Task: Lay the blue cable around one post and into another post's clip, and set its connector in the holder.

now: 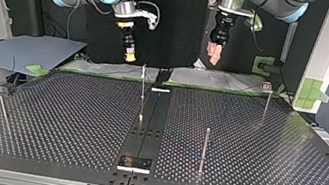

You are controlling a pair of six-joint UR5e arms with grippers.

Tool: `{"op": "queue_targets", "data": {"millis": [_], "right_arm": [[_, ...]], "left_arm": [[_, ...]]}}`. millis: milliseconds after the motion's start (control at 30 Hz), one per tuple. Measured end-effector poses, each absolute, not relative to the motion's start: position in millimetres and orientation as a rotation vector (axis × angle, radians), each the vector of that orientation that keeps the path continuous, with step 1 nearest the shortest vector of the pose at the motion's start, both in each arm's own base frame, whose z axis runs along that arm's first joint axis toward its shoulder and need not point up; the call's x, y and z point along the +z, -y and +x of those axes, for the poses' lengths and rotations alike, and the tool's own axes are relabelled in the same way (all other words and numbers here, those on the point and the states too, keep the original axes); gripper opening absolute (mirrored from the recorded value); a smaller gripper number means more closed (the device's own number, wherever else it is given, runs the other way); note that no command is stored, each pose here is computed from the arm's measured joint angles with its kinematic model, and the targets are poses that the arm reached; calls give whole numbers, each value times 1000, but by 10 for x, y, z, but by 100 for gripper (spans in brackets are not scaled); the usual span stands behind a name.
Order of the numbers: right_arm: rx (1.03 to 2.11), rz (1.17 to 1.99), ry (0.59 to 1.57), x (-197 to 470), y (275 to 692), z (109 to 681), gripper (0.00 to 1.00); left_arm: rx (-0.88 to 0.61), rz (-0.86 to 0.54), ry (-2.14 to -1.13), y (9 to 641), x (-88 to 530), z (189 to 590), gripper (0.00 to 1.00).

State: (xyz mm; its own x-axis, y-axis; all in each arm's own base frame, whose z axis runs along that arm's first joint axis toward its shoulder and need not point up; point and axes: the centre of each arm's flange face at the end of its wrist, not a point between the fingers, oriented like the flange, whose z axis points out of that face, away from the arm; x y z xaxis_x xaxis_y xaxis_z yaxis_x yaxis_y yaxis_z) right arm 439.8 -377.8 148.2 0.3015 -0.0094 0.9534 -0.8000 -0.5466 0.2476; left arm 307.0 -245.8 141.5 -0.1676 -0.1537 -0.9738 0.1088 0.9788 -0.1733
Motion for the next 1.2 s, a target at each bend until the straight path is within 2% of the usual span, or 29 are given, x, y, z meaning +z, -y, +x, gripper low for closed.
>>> {"op": "queue_targets", "data": {"millis": [200,500,667,900,1200], "right_arm": [[1309,1804,690,1484,3560,4561,99],[1289,1824,692,1394,3144,4695,99],[1310,1814,689,1362,2945,4770,99],[1348,1840,664,1353,2668,4912,99],[1353,1830,741,1241,2746,4705,99]], "left_arm": [[-181,-60,-1736,2403,1404,3056,100],[-156,-67,-1746,2382,1397,3039,100],[-143,-70,-1755,2370,1390,3026,100],[-132,-72,-1764,2360,1383,3014,100],[-132,-71,-1765,2362,1384,3010,100]]}}
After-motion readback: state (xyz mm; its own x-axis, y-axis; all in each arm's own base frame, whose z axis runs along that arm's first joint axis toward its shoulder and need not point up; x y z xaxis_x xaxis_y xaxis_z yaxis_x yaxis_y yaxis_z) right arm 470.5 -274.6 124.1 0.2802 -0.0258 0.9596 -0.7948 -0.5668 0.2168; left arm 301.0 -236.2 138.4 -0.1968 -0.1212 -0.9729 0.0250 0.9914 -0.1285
